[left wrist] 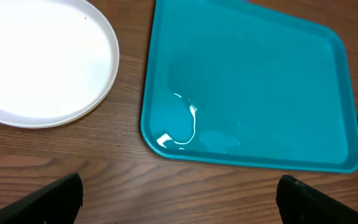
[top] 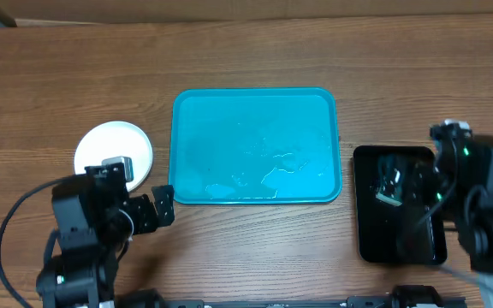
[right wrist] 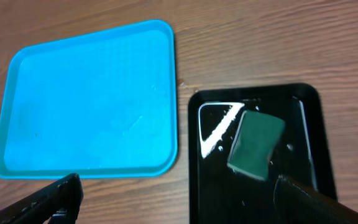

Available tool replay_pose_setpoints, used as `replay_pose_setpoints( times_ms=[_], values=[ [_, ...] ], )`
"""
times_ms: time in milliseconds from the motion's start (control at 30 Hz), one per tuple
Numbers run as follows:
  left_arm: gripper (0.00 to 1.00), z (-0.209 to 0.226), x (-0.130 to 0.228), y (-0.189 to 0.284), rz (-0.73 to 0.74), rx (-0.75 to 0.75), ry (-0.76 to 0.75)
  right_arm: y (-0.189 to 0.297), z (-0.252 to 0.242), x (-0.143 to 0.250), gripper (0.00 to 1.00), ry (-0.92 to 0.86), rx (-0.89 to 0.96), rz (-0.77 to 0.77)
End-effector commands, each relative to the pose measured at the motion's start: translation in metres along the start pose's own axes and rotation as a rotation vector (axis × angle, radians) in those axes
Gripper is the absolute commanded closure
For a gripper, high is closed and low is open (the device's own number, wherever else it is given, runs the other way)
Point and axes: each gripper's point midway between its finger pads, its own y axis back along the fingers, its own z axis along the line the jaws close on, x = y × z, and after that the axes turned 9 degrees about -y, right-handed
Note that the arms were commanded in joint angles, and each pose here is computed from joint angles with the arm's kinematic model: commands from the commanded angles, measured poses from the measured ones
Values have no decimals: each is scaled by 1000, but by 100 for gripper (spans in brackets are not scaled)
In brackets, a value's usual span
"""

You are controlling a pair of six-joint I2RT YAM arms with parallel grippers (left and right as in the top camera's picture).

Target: Clean dirty plates on tray and stack at the side

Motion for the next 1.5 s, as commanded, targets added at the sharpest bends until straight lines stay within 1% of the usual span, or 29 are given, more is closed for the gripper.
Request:
replay_pose_setpoints(
  times_ms=[0,267,667,800,933,1033,1267,1467],
  values=[
    [0,-1,4,-1,2,10,6,8,-4,4,0,-3,18,-27],
    [0,0,8,-5,35,11,17,7,-4,4,0,-5,20,-20],
    [0,0,8,-6,37,11,17,-4,-7,5,0,-12,39,22],
    [0,0,8,-6,37,11,17,6,0,-9,0,4,6,-71],
    [0,0,8,-6,37,11,17,23,8,-24,0,32,-43,-218],
    [0,0,8,-6,37,11,17,34,11,-29,0,55,-88,-349],
    [0,0,8,-6,37,11,17,43,11,-15,0,99,-176,-577],
    [0,0,8,-6,37,11,17,38,19,-6,0,149,-271,-708]
  ],
)
